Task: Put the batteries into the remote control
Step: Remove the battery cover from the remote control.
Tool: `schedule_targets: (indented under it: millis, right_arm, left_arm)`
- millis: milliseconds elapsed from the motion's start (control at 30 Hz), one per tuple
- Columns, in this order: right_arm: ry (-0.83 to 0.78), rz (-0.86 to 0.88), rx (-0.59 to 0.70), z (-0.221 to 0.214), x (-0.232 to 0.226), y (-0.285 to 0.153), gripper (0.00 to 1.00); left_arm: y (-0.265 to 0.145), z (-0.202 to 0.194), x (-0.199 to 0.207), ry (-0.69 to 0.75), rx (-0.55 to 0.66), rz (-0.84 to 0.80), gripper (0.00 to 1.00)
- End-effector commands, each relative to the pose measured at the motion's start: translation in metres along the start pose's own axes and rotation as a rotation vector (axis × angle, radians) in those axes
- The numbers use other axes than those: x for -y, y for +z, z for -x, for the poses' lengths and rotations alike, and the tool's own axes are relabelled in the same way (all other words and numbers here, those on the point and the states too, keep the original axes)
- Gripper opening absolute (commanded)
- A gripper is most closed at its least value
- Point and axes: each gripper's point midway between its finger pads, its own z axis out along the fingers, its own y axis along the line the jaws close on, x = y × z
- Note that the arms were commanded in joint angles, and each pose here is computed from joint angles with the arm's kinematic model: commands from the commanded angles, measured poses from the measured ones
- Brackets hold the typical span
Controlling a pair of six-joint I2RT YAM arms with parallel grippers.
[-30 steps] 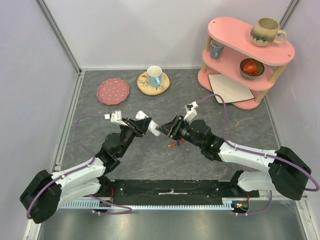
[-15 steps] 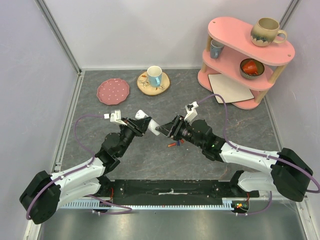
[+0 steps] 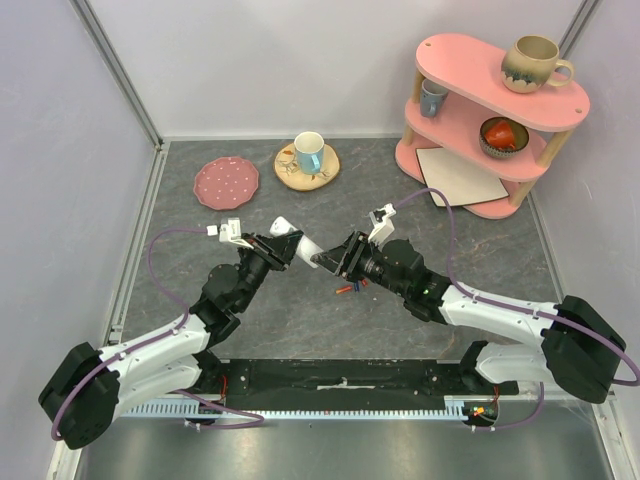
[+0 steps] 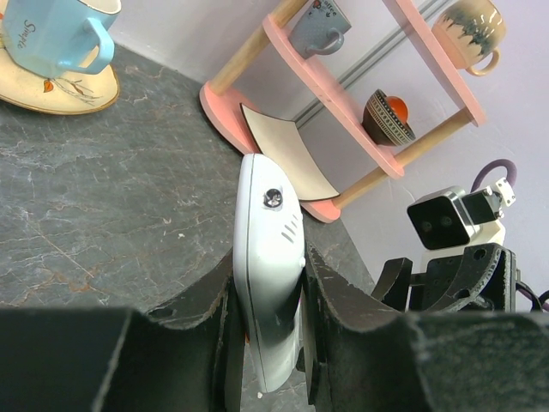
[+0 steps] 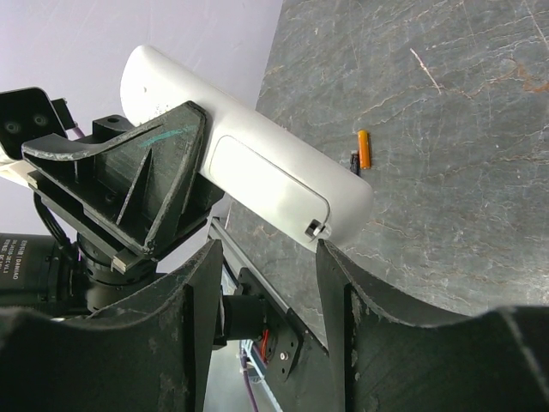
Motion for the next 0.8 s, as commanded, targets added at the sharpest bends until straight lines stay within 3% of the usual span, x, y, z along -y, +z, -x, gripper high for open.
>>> schedule_targets:
  millis: [0,767]
  right_arm:
    - [0.010,0.009,0.009,0.001,-0.001,0.002,0.55]
    - [0.059,0.081,0.079,0.020,-0.012,-0.003,0.56]
  left_arm:
    - [0.006,0.023,0.022,0.009,0.068,-0.055,0.02]
    - [-0.004,0.013,0.024,-0.037,0.056,-0.124,0.02]
